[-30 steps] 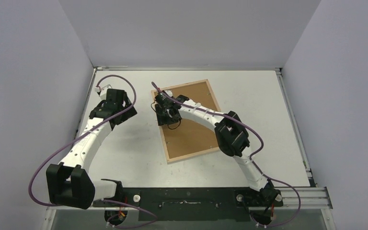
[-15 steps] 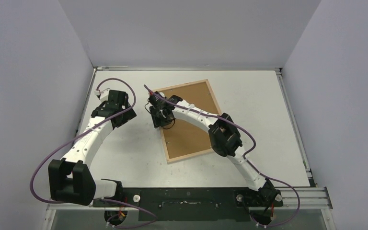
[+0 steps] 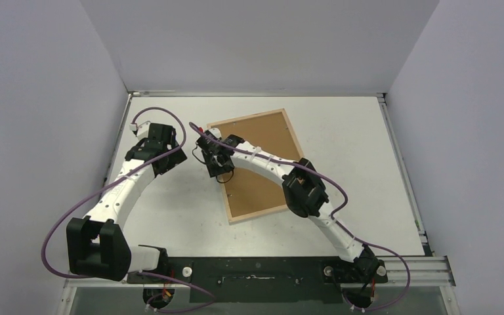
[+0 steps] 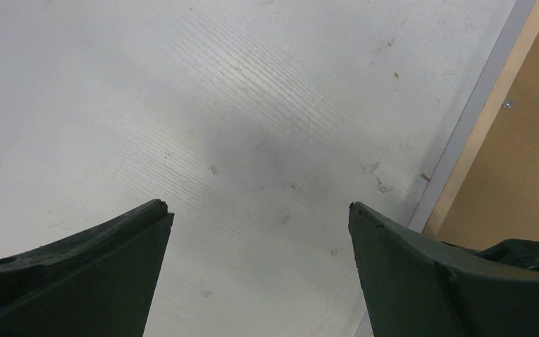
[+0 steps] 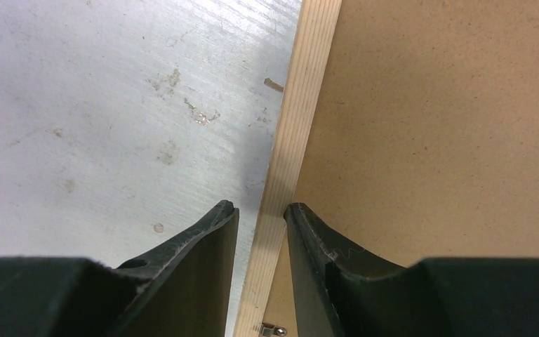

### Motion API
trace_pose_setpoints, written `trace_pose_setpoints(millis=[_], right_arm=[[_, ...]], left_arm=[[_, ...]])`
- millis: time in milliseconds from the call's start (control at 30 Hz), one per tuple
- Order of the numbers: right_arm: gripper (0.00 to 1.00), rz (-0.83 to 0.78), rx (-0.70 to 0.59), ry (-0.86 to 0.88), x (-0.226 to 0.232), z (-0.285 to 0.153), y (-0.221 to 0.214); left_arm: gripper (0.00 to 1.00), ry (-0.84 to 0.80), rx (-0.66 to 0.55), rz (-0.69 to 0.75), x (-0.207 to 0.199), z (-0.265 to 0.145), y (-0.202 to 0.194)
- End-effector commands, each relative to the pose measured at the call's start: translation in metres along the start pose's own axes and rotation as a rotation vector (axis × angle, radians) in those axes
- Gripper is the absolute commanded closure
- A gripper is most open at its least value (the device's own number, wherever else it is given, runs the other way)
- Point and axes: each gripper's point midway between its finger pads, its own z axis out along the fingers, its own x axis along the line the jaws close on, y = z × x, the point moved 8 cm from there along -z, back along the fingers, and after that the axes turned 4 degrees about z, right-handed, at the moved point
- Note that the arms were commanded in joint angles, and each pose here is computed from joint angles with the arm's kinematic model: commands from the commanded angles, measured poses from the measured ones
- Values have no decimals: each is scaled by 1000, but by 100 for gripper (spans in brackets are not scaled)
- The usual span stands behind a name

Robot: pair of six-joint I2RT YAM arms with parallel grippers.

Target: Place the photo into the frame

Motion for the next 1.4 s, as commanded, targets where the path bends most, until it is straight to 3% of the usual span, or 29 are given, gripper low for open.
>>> trace_pose_setpoints(millis=[0,200,500,700,900,1000,1200,1367], right_arm=[[66,-53,-36,-66,0,-8,3],[64,-103,-87,-117,3,-16,4],[66,-102,-23,-80,7,1,-9],[75,-98,-11,-84,6,6,-12],[77,-86,-23,-80,8,7,-10],[88,-71,-33,-84,7,5,-7],[100,33,-111,-37,2,-23,21],[100,175,-176,9,-12,-53,51]], left_arm=[[3,11,-13,-16,1,3,2],[3,2,-6,-14,-1,5,0],[3,7,-4,-10,0,6,0],[3,7,-1,-13,-1,6,0],[3,8,-1,-16,-1,6,-1],[3,11,-2,-17,0,5,-1],[3,-11,5,-32,-4,4,-1],[3,-46,19,-78,-7,8,-3]])
